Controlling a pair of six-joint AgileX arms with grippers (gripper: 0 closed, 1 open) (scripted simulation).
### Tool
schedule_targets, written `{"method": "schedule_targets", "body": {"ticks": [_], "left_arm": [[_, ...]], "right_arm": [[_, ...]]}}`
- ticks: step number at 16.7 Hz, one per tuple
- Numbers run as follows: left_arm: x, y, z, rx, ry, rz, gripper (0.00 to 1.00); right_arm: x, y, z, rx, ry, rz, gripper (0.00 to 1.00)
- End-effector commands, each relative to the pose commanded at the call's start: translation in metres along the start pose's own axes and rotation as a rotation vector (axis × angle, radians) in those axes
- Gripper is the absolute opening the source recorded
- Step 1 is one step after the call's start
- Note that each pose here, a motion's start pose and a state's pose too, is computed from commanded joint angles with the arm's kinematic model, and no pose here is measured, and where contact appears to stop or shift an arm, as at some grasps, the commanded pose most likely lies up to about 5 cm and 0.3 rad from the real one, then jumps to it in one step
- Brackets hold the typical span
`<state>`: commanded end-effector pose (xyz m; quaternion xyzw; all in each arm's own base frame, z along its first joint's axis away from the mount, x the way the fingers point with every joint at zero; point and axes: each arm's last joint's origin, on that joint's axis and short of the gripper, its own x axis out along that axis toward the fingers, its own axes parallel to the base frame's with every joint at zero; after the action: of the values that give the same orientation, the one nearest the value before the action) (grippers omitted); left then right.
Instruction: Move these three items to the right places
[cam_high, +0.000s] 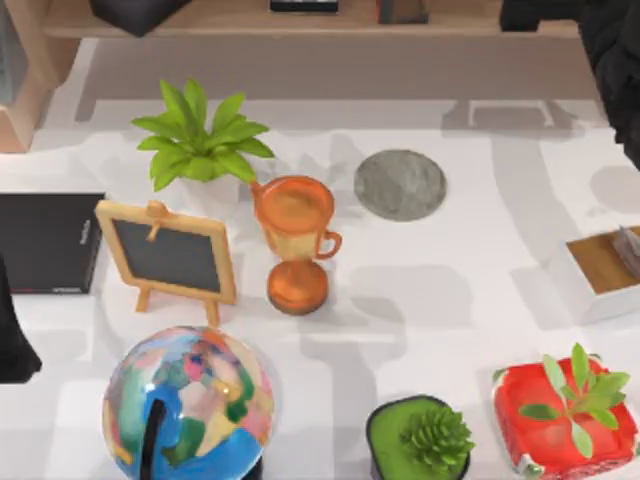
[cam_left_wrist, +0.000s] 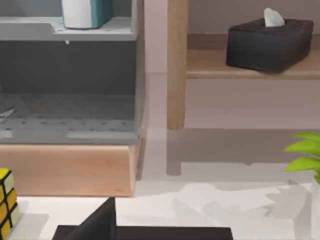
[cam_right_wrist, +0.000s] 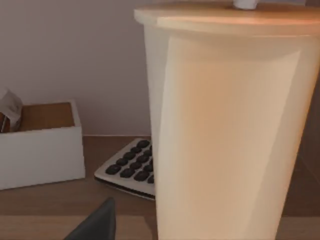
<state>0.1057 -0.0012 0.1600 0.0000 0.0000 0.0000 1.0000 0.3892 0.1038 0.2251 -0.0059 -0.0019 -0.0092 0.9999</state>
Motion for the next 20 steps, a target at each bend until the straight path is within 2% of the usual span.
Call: {"method": "schedule_targets", "body": {"ticks": [10, 16, 20], "left_arm": [[0.0, 0.0, 0.0, 0.0, 0.0, 0.0, 1.0], [0.0, 0.0, 0.0, 0.0, 0.0, 0.0, 1.0], [0.0, 0.0, 0.0, 0.0, 0.0, 0.0, 1.0]], "right_arm": [[0.073, 0.003, 0.002, 0.001, -0.005, 0.003, 1.0], [0.08, 0.002, 0.001, 0.001, -0.004, 0.003, 1.0], [0.08, 0.002, 0.001, 0.001, -0.004, 0.003, 0.7]]}}
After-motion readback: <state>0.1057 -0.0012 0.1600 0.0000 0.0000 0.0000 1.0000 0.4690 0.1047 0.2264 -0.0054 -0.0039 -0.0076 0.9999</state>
